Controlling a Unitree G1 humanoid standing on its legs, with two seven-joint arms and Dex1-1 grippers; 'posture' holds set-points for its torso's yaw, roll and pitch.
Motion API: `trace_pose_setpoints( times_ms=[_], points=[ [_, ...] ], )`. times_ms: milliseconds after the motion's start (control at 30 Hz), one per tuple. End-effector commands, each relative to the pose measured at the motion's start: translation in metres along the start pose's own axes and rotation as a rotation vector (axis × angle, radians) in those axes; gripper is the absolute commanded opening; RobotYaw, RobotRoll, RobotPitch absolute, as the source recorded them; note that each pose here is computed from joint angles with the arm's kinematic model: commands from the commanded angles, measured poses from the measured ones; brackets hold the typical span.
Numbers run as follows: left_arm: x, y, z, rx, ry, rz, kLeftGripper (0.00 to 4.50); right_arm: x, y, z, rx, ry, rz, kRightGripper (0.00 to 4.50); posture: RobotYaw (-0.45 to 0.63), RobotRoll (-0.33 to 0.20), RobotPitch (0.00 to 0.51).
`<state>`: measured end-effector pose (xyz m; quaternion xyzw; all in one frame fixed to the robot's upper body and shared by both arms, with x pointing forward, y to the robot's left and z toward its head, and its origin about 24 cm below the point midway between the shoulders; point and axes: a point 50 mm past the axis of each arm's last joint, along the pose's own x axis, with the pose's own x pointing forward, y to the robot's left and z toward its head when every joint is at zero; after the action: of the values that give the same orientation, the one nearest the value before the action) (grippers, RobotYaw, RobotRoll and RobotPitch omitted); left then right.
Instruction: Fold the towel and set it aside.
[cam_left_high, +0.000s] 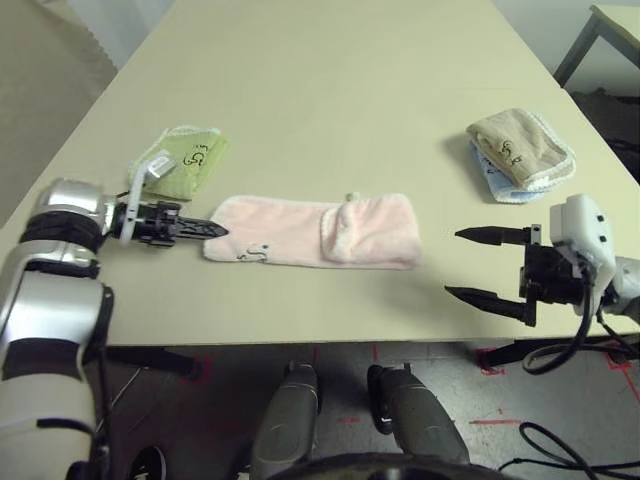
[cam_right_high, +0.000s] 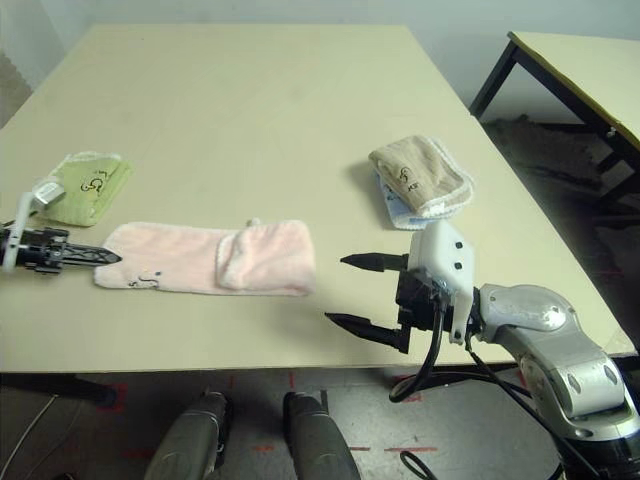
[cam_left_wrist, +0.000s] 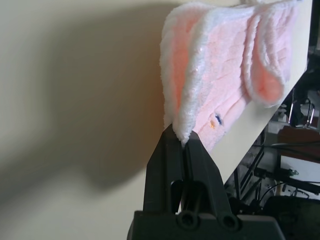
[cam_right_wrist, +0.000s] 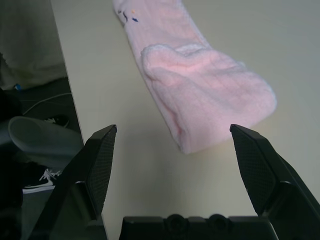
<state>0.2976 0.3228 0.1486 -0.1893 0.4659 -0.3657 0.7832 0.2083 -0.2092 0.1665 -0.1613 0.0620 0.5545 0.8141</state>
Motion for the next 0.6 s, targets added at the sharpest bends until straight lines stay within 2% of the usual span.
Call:
trace_pose_setpoints(
  times_ms=[33, 333, 600],
  points=[
    [0.005, -0.016, 0.0, 0.019, 0.031, -0.092, 0.03, 0.003, 0.004, 0.001, 0.007, -0.005, 0.007, 4.5, -0.04, 0.0, 0.171],
    [0.037, -0.088, 0.03, 0.049, 0.024, -0.466, 0.03, 0.006, 0.007, 0.001, 0.02, -0.008, 0.009, 4.5, -0.04, 0.0, 0.171],
    [0.084, -0.12, 0.043, 0.099, -0.007, -0.566, 0.03, 0.006, 0.007, 0.004, 0.031, -0.019, -0.03, 4.5, -0.07, 0.0, 0.164]
  ],
)
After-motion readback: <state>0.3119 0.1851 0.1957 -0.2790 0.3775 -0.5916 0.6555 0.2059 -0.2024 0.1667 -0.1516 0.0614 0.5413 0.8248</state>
